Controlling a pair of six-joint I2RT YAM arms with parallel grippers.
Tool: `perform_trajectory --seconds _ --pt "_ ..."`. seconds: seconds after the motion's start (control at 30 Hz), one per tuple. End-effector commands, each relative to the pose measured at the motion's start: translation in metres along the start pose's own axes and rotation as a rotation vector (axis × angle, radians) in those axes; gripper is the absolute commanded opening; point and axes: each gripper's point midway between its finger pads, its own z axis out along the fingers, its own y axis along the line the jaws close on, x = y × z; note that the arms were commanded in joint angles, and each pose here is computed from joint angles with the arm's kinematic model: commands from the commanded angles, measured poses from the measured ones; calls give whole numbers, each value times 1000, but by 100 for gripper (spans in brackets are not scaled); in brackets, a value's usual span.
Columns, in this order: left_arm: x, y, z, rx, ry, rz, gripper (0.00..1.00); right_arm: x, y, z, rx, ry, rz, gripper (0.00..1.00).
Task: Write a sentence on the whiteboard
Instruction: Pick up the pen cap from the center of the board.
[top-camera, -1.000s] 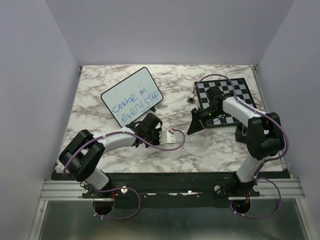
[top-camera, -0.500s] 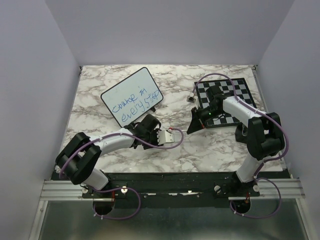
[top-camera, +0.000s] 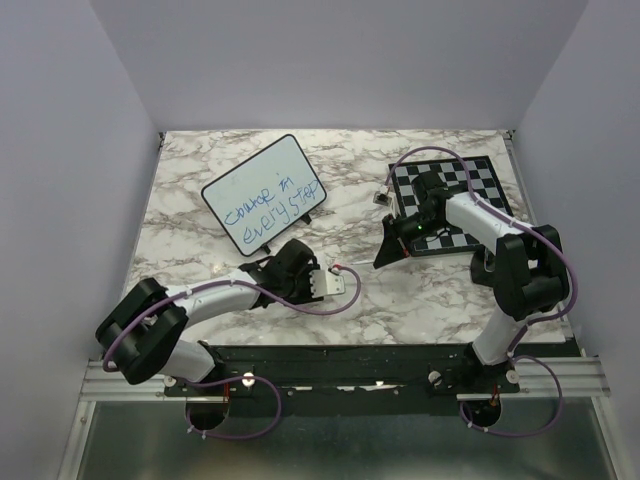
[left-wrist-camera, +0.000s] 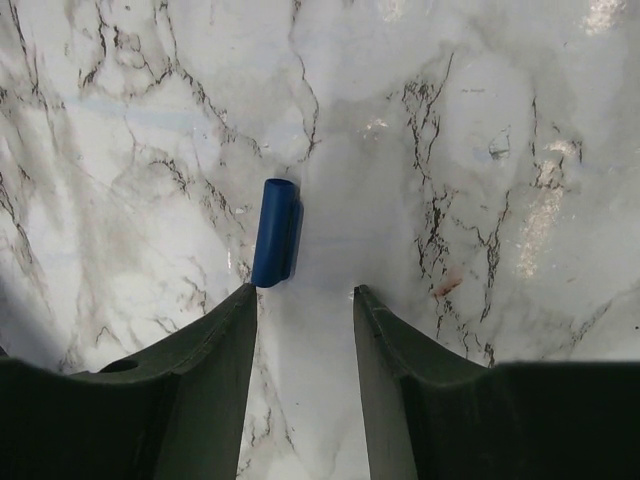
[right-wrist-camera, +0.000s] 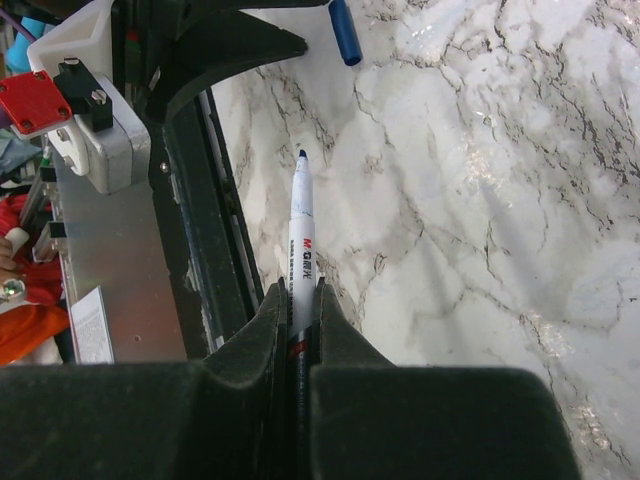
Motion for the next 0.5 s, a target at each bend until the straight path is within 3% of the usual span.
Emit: perform_trajectory --seconds 0.0,0.47 --pt "-1 0 6 2 -7 30 50 -10 7 -1 -26 -20 -32 0" --pt "4 18 22 -44 46 19 42 -11 9 -3 -28 -21 -41 0"
